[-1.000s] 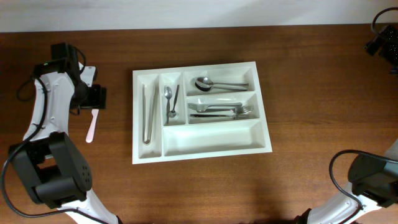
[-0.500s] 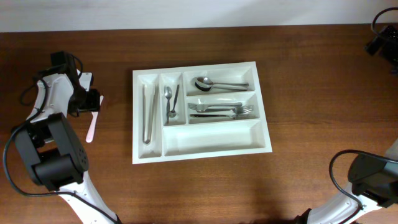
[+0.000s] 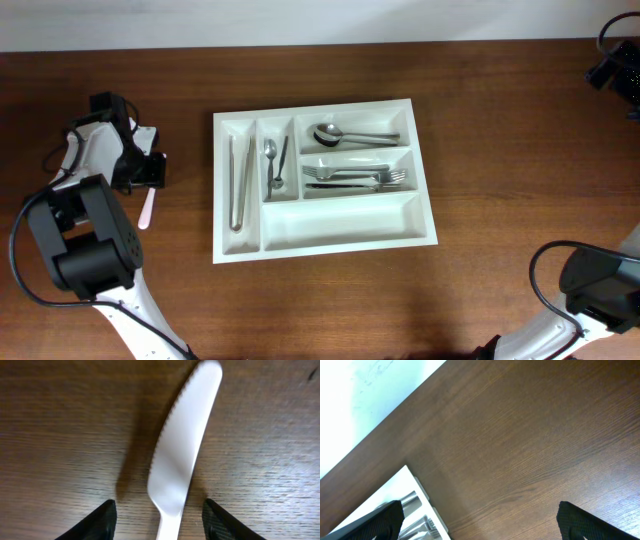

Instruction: Pack container

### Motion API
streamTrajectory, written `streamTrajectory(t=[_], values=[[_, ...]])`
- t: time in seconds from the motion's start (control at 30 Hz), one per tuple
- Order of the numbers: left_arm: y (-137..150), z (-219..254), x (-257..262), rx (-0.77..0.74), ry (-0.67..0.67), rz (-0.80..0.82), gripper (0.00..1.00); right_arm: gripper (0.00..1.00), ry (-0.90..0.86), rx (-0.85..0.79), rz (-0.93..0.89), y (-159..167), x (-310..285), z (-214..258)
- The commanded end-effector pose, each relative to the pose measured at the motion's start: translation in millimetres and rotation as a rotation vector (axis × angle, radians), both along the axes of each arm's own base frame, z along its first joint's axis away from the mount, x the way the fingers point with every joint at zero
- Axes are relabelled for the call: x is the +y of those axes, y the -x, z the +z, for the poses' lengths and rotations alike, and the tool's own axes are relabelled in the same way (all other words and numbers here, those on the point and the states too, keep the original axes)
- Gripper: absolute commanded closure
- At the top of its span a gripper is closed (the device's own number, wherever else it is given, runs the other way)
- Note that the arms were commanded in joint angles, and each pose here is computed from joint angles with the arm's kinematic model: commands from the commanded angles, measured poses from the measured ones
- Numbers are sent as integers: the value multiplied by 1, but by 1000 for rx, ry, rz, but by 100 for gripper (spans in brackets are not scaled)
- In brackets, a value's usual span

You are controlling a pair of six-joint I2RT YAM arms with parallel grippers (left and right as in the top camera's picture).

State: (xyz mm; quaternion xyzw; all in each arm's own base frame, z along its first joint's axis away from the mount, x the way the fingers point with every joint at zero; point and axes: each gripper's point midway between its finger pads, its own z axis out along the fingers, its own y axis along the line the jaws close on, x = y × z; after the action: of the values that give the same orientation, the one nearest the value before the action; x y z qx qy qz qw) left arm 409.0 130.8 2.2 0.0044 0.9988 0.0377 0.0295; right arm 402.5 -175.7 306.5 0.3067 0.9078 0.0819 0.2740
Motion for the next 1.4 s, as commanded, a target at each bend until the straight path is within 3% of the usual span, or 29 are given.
streamTrajectory(t=[0.0, 0.13, 0.4, 0.8, 1.17, 1.37], values=[[4, -8, -3, 17, 22, -34, 45, 1, -5, -2, -7, 1, 1, 1], [5, -9, -3, 22, 24, -34, 53, 1, -5, -2, -7, 1, 1, 1], [22, -24, -9, 66, 42, -34, 59, 1, -5, -2, -7, 1, 1, 1], [26, -21, -13, 86, 63, -33, 87, 1, -5, -2, -7, 1, 1, 1], [-4, 89, -13, 54, 53, -50, 94, 1, -5, -2, -7, 1, 1, 1], [-24, 152, -55, -42, 112, -131, 97, 2, -5, -2, -7, 1, 1, 1]])
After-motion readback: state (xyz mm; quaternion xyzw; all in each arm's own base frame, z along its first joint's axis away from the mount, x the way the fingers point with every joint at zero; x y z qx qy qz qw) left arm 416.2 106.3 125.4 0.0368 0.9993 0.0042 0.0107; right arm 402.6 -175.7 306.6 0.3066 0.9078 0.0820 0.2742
